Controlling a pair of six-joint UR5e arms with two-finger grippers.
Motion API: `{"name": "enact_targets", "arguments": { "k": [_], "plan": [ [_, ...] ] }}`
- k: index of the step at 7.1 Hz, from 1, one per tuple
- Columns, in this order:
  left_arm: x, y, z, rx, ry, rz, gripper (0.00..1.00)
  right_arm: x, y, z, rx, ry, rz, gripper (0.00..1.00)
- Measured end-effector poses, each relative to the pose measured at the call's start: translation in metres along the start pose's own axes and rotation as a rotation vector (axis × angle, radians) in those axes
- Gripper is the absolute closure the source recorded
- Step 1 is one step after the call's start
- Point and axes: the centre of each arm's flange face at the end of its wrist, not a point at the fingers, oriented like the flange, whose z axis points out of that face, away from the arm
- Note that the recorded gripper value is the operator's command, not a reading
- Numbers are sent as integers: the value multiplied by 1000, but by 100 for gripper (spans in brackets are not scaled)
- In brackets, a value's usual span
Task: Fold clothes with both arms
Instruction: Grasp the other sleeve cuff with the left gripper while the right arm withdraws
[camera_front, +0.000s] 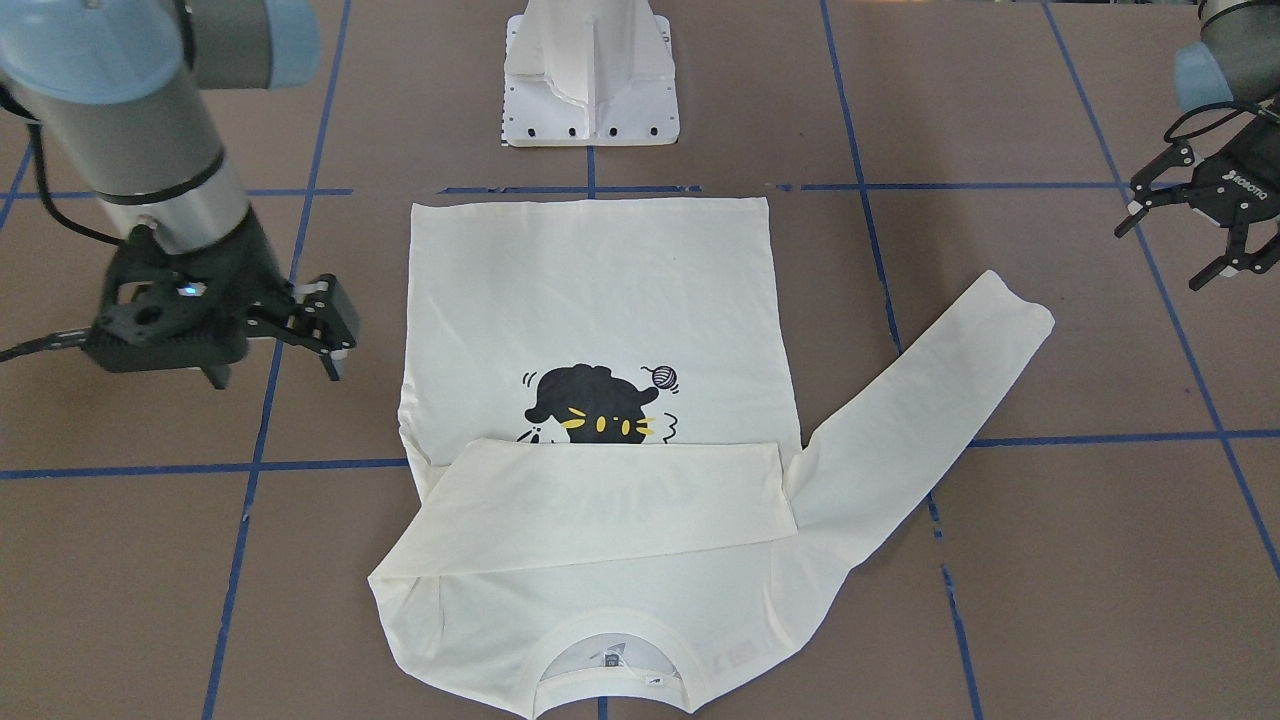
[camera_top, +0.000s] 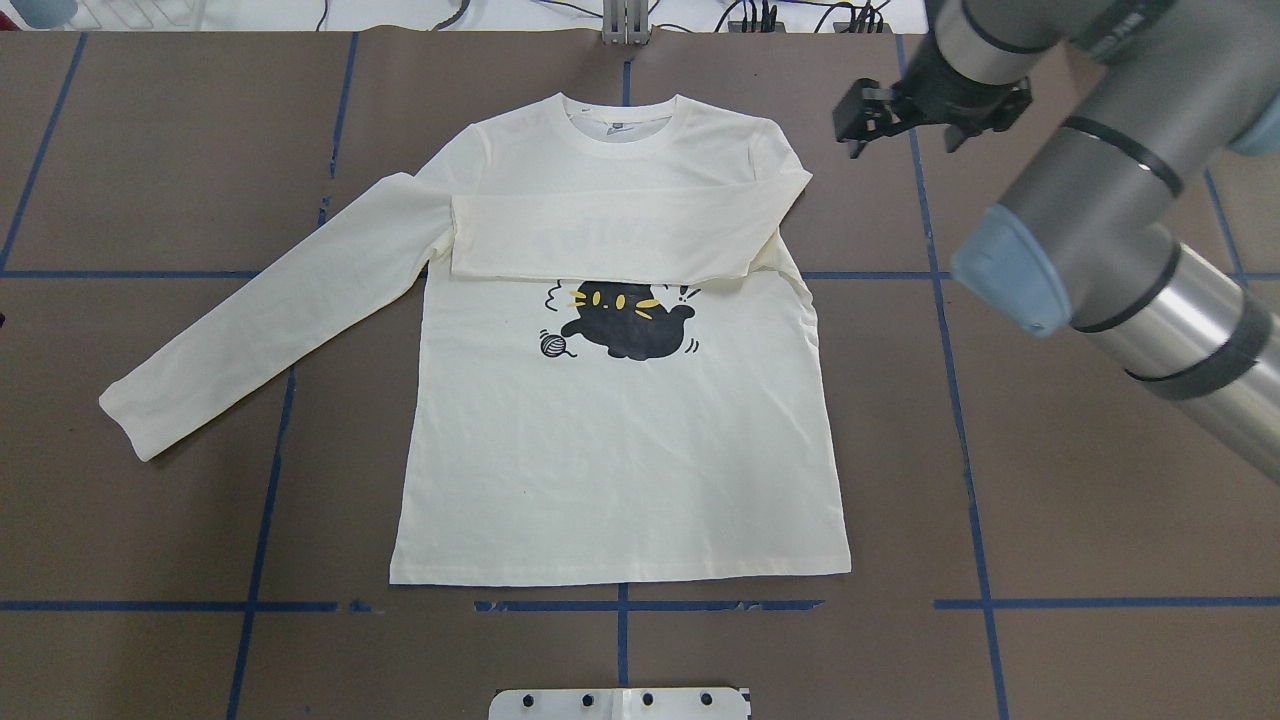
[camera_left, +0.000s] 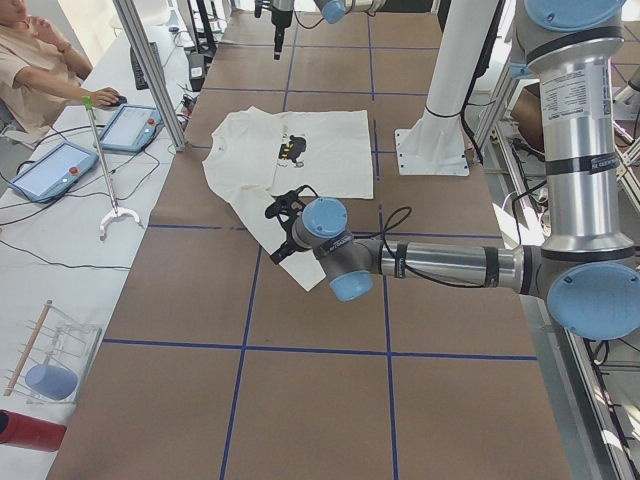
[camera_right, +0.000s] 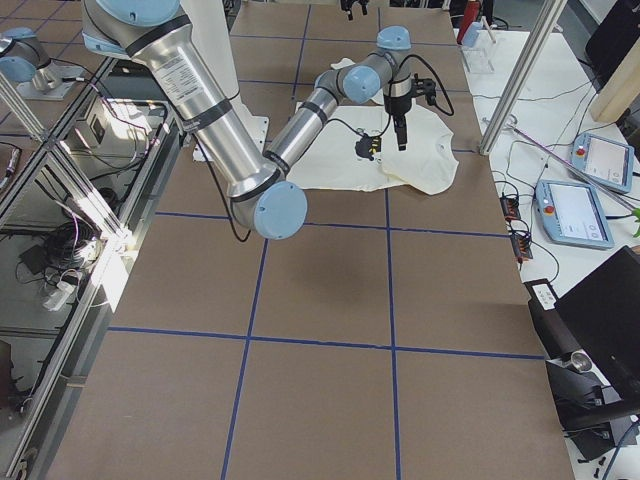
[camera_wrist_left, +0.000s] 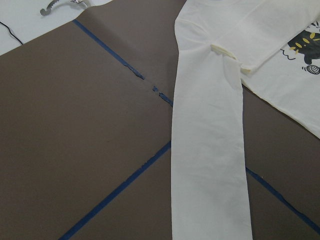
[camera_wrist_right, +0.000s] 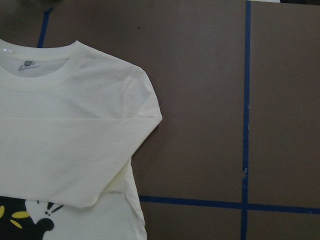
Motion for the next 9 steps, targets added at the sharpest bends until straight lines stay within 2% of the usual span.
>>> {"name": "enact_targets", "arguments": {
  "k": [1, 2, 3, 4, 5, 6, 9],
  "plan": [
    [20, 12, 18, -29, -28, -24, 0, 66, 24, 7, -11, -41, -61, 0],
    [42, 24, 45, -60, -59, -47, 0, 127, 53, 14, -4, -102, -98, 0],
    [66, 33, 74, -88, -83, -61, 0, 175, 80, 12, 4, -151, -100, 0],
    [85, 43, 96, -111, -99, -63, 2, 204, 99, 4, 10, -170, -85, 0],
    [97, 54, 114, -133, -124, -52, 14, 218, 108, 0, 14, -174, -73, 0],
    [102, 64, 128, -154, -148, -38, 32, 224, 112, -2, 17, -174, -68, 0],
    [108, 77, 142, -182, -160, -23, 33, 227, 113, -3, 21, -168, -65, 0]
  ]
}}
